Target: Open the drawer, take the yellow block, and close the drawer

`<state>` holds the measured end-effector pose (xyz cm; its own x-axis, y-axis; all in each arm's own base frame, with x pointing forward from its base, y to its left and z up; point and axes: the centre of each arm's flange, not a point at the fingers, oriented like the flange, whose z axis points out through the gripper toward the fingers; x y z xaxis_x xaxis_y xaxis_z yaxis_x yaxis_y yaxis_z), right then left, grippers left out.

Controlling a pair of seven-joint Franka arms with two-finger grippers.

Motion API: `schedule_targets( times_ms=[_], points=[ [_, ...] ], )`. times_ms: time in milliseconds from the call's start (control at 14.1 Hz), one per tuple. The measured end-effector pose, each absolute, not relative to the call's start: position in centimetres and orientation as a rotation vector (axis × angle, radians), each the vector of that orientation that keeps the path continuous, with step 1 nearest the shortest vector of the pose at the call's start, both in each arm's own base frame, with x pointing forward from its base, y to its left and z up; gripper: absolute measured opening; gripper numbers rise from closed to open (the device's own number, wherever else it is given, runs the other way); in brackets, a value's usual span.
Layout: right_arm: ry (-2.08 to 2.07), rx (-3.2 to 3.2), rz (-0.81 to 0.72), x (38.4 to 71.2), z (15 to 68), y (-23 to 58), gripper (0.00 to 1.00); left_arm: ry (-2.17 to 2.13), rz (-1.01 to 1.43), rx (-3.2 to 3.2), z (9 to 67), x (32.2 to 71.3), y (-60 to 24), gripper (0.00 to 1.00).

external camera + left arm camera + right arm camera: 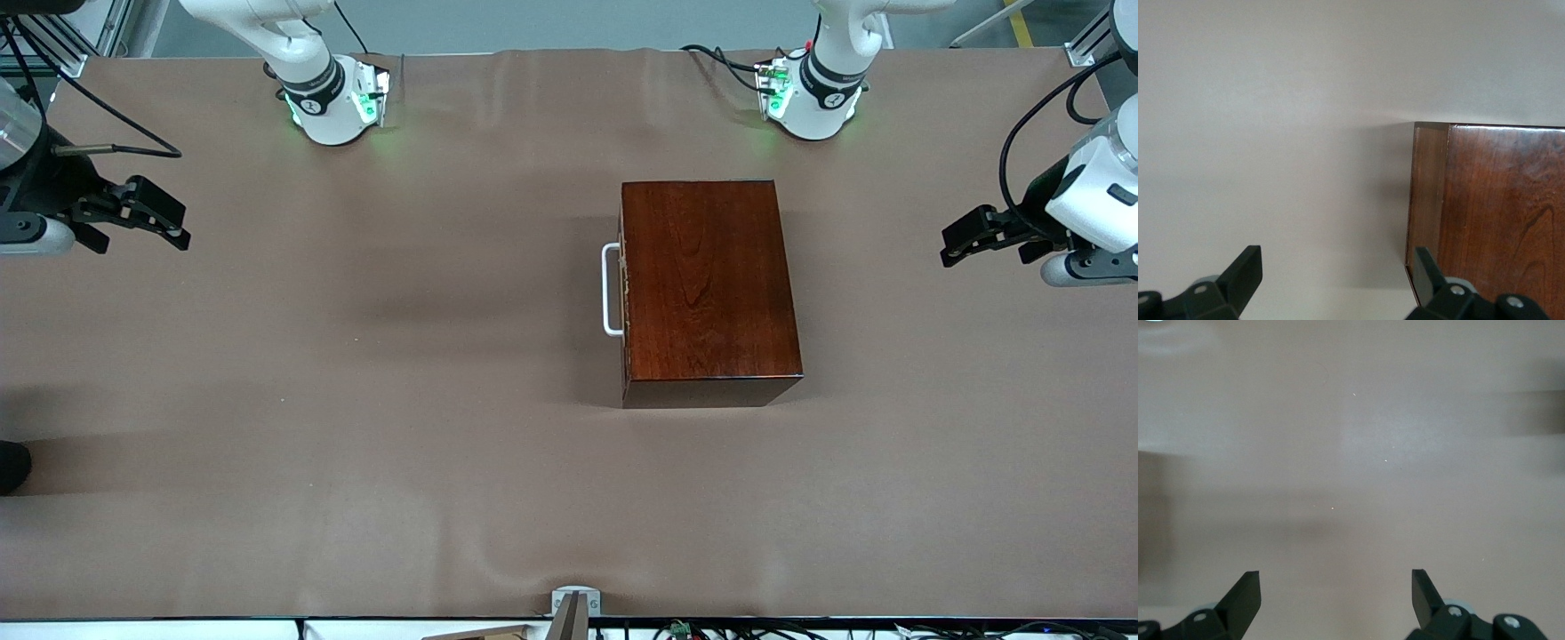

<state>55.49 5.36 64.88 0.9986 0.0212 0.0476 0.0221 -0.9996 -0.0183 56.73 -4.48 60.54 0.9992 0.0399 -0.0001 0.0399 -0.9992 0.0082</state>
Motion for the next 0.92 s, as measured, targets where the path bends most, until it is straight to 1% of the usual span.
schedule_targets(
  times_ms=[568,781,923],
  points=[
    [-0.034,-3.122,-0.073,55.5,64.9,5.4,1.0,0.047,0.004,3.133,60.6,56.8,-5.1,1.0],
    [-0.034,-3.122,-0.065,55.4,64.8,5.4,1.0,-0.024,0.006,3.13,60.7,56.5,-7.6,1.0],
    [-0.034,-3.123,-0.052,55.4,64.8,5.3,1.0,-0.113,0.025,3.121,61.1,56.0,-10.8,1.0]
  ],
)
